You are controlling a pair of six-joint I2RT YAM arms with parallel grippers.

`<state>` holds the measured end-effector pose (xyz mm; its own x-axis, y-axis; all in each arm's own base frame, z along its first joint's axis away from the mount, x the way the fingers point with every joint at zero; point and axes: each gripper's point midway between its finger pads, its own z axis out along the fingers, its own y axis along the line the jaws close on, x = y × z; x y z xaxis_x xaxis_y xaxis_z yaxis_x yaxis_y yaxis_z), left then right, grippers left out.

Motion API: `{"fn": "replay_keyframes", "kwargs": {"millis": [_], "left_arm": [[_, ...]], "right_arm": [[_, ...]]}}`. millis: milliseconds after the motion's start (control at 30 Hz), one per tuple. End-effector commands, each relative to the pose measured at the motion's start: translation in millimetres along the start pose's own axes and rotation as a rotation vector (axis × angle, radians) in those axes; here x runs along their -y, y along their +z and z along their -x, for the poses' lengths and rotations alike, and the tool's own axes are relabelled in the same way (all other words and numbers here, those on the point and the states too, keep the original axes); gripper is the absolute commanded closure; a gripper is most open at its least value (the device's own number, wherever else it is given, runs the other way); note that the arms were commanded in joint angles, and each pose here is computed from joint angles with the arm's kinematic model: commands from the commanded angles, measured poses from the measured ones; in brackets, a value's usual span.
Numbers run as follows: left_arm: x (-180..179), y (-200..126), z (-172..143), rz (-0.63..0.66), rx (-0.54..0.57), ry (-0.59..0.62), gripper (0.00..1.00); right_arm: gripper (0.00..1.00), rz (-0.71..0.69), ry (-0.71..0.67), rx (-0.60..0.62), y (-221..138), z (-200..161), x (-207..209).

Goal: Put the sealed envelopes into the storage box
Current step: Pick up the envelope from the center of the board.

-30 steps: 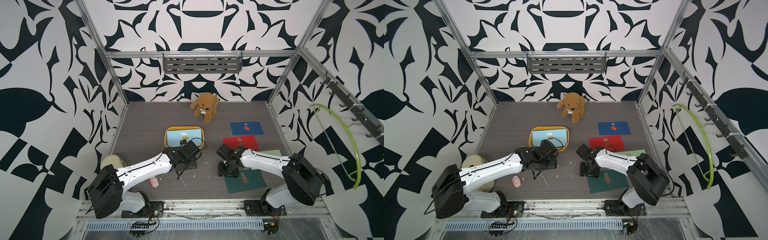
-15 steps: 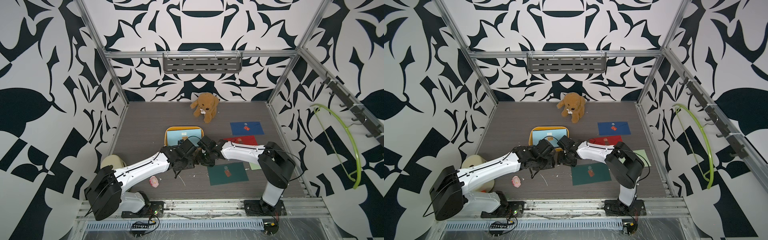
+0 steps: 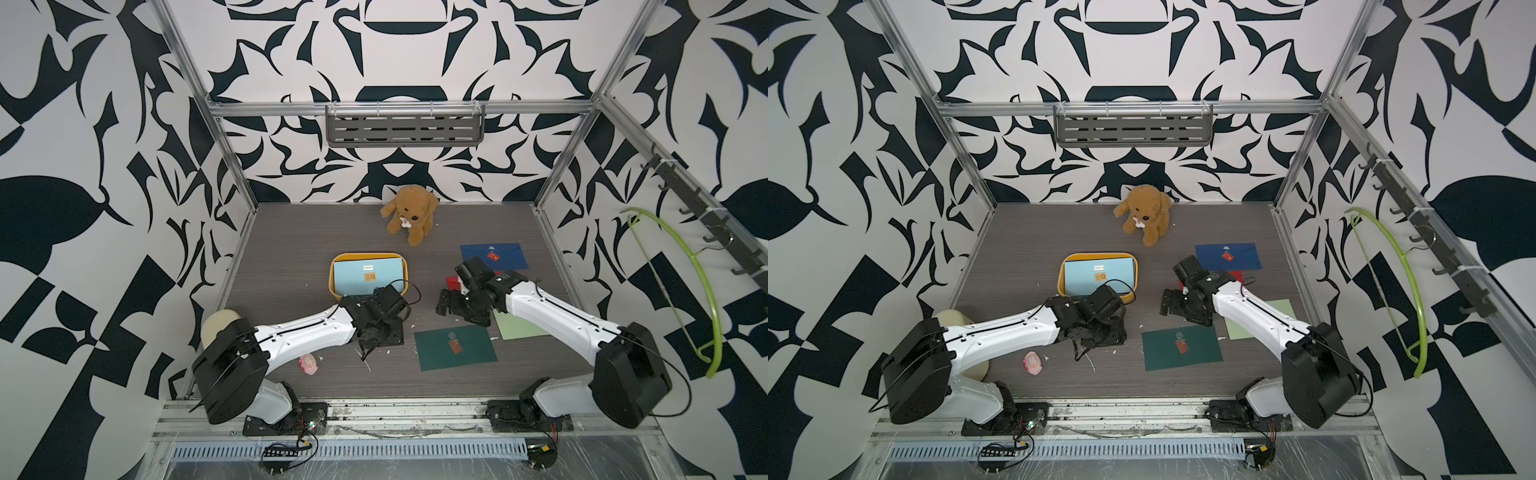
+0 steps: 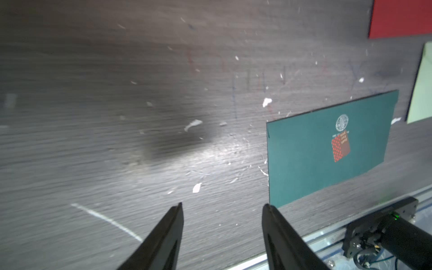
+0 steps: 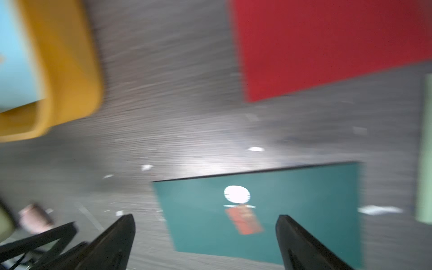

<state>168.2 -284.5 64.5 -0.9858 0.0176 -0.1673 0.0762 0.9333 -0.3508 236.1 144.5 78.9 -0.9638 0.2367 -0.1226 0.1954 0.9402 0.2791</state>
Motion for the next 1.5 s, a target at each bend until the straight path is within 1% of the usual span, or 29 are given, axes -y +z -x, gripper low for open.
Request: {"fn": "replay_keyframes", "kwargs": {"millis": [0,133,333,467,600,767,967,1200,1467], "left_arm": [[22,9,-3,-0.066,-0.021,-0.008,0.39],[29,22,-12,-0.089,-0.053,-0.013,0.39],[30,38,-22,-0.101,-0.09,-0.02,0.39],[31,44,-27,-0.121,-0.116,-0.013,0.39],[32,52,-33,-0.136,-0.151,-0.007,0.39],[29,61,-37,-0.134,-0.17,-0.021,0.39],[11,62,-27,-0.131,-0.151,-0.067,0.39],[-15,64,-20,-0.109,-0.139,-0.122,0.39],[-37,53,-15,-0.093,-0.116,-0.138,0.39]], "right_arm": [[0.0,-0.076,-0.013,-0.06,-2,-16,40],[0.0,-0.088,0.017,-0.08,6,-20,53],[0.0,-0.108,0.037,-0.131,30,-30,63],[0.0,-0.109,0.021,-0.125,36,-32,66],[0.0,-0.081,-0.001,-0.149,43,-38,65],[0.0,0.026,-0.009,-0.206,54,-49,49],[0.0,0.082,-0.095,-0.216,52,-55,24],[0.0,0.104,-0.182,-0.228,58,-60,-5],[0.0,0.081,-0.259,-0.229,65,-66,-20]]}}
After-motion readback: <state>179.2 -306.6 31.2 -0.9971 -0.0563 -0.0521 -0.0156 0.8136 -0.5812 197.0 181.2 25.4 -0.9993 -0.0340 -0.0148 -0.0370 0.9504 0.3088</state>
